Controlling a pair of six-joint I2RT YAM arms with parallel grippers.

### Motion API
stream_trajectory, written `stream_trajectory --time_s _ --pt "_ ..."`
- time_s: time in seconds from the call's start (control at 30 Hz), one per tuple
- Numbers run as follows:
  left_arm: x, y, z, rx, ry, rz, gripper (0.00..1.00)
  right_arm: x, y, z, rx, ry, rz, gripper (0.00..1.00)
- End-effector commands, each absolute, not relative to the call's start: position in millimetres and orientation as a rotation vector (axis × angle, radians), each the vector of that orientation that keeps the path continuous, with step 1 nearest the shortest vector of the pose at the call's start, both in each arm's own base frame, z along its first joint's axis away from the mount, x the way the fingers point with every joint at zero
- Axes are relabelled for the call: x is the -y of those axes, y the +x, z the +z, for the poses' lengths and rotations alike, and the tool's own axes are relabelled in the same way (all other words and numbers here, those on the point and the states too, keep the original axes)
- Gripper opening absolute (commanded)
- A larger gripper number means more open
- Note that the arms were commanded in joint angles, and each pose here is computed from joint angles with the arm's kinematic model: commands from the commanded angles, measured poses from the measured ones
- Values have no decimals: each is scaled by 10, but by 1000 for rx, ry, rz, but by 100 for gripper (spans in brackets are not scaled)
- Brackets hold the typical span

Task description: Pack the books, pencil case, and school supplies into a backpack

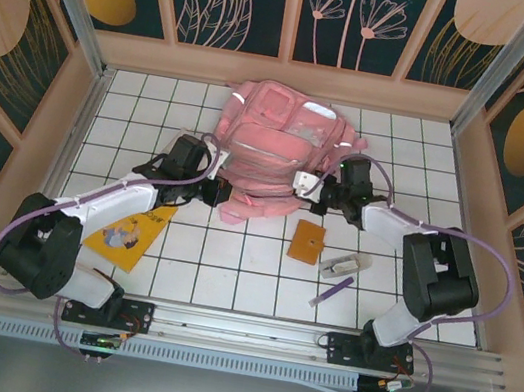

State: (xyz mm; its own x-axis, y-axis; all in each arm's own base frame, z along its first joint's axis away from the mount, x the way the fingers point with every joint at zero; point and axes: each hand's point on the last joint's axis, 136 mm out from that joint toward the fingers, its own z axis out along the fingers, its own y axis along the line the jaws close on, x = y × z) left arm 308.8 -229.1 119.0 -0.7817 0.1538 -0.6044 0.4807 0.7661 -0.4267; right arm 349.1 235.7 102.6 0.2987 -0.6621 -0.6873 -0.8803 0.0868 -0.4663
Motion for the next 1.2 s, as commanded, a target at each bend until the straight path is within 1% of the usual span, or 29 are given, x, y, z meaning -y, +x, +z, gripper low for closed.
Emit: stream_trajectory --time_s 0.0,0.1,0.13,0.17,0.2,0.27,0.3,0.37,0.47,0.53,0.67,0.8,0.9,1.0,1.03,1.07,1.1,1.13,1.17 --pt "2373 3025 1241 -2322 631 -830 0 -2293 3420 1186 -1382 -1656 285 0" --pt "2415 3055 1276 -2304 623 -858 0 -2325 3390 1257 -1358 -1641 308 0" --pt "2431 3074 1286 -2309 597 -877 3 -2331 3380 1249 -1360 -1638 315 0" --pt "2456 3101 1306 -2312 555 -903 20 -2342 3377 1249 -1361 -1634 319 0" --pt "2472 3131 1307 -2328 491 -932 27 -2342 3378 1243 -1365 -1629 321 0" --pt "2531 3169 1276 -2387 346 -1018 37 -2357 3374 1243 -1365 -1624 327 0" --pt "2549 3181 1249 -2417 281 -1050 39 -2370 3367 1243 -1364 -1623 333 0" --pt "2548 3200 1135 -2491 134 -1076 39 -2393 3365 1258 -1359 -1620 337 0" --pt "2541 3182 1026 -2560 14 -1041 40 -2426 3361 1253 -1355 -1620 338 0" --pt "2550 3149 977 -2597 -33 -1005 41 -2455 3356 1247 -1354 -1624 336 0" --pt "2712 3086 935 -2658 -77 -1036 42 -2539 3328 1235 -1338 -1640 341 0" --pt "2649 3183 842 -2700 -182 -884 44 -2595 3297 1212 -1333 -1650 351 0" --pt "2446 3232 661 -2761 -281 -679 43 -2621 3275 1214 -1324 -1655 349 0" --pt "2242 3228 563 -2799 -353 -499 40 -2613 3270 1216 -1323 -1654 338 0" --pt "2188 3206 443 -2830 -370 -441 34 -2605 3271 1215 -1325 -1653 330 0" --pt "2168 3215 452 -2822 -374 -426 21 -2596 3274 1213 -1326 -1653 319 0" --pt "2155 3227 469 -2813 -374 -421 11 -2576 3279 1199 -1330 -1656 305 0" --pt "2150 3243 494 -2801 -362 -422 3 -2556 3285 1189 -1332 -1660 290 0" --pt "2177 3270 557 -2778 -328 -446 0 -2524 3297 1176 -1340 -1663 273 0"
